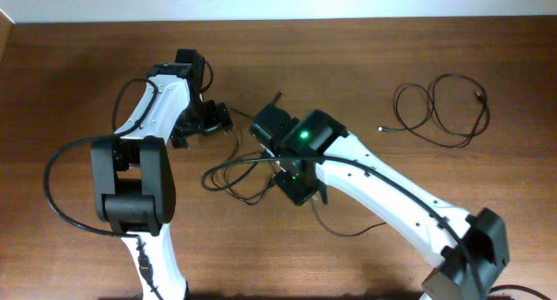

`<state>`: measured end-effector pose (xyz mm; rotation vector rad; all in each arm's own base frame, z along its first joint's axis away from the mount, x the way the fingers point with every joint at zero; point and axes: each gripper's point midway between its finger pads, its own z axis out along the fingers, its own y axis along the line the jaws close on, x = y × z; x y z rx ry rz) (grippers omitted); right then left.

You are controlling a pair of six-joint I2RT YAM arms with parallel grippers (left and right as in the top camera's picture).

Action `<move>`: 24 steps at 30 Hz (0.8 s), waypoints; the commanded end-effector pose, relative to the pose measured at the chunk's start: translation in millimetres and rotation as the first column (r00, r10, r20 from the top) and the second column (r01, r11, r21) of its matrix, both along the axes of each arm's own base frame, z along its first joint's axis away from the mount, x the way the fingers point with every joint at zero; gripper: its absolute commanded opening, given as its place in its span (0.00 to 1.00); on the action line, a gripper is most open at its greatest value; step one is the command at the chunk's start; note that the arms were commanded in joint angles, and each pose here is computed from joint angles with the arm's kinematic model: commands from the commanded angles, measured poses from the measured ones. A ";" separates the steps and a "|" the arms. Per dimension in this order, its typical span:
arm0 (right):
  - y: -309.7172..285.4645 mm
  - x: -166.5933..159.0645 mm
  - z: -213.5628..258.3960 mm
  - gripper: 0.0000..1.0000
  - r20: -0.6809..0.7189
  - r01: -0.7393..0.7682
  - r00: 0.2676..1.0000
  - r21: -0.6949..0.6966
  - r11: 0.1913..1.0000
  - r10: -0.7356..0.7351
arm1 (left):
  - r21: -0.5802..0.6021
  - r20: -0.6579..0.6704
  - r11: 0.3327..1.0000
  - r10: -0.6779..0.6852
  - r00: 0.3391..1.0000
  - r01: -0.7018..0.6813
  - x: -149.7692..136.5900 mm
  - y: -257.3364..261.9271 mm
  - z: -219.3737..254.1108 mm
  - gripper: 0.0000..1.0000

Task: Untangle cables
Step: 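Drag the held cable up and rightward to the upper-right pile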

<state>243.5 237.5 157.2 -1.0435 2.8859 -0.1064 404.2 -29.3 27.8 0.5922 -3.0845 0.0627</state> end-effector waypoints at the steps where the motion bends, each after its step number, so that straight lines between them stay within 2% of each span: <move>1: -61.5 38.2 51.5 0.04 0.299 0.241 0.935 -0.144 0.960 -0.189 | -0.010 -0.009 1.000 0.006 1.000 -0.006 -2.5 -2.9 -2.1 0.99; 3: -96.3 45.4 62.4 0.04 0.362 0.358 0.892 -0.197 0.913 -0.272 | -0.010 -0.009 1.000 0.006 1.000 -0.006 -2.5 -2.9 -2.1 0.99; 6: -141.9 54.4 65.2 0.04 0.368 0.486 0.846 -0.235 0.842 -0.385 | -0.010 -0.009 1.000 0.006 1.000 -0.006 -2.5 -2.9 -2.1 0.99; 8: -185.8 65.0 69.3 0.04 0.413 0.628 0.756 -0.235 0.742 -0.508 | -0.010 -0.009 1.000 0.006 1.000 -0.006 -2.5 -2.9 -2.1 0.99; 11: -247.0 69.5 68.6 0.04 0.436 0.812 0.574 -0.195 0.550 -0.693 | -0.010 -0.009 1.000 0.006 1.000 -0.006 -2.5 -2.9 -2.1 0.99; 14: -295.1 65.3 64.5 0.04 0.442 0.924 0.381 -0.153 0.351 -0.812 | -0.010 -0.009 1.000 0.006 1.000 -0.006 -2.5 -2.9 -2.1 0.99; 16: -321.3 60.2 61.1 0.04 0.434 0.950 0.310 -0.160 0.267 -0.846 | -0.010 -0.009 1.000 0.006 1.000 -0.006 -2.5 -2.9 -2.1 0.99; 21: -348.0 60.2 56.5 0.04 0.418 0.978 0.206 -0.117 0.172 -0.885 | -0.011 -0.009 1.000 0.006 1.000 -0.006 -2.4 -3.1 -2.1 0.99; 24: -350.2 78.4 55.0 0.04 0.419 0.978 0.203 -0.050 0.200 -0.885 | -0.016 -0.009 1.000 0.006 1.000 -0.006 -2.5 -3.9 -2.1 0.99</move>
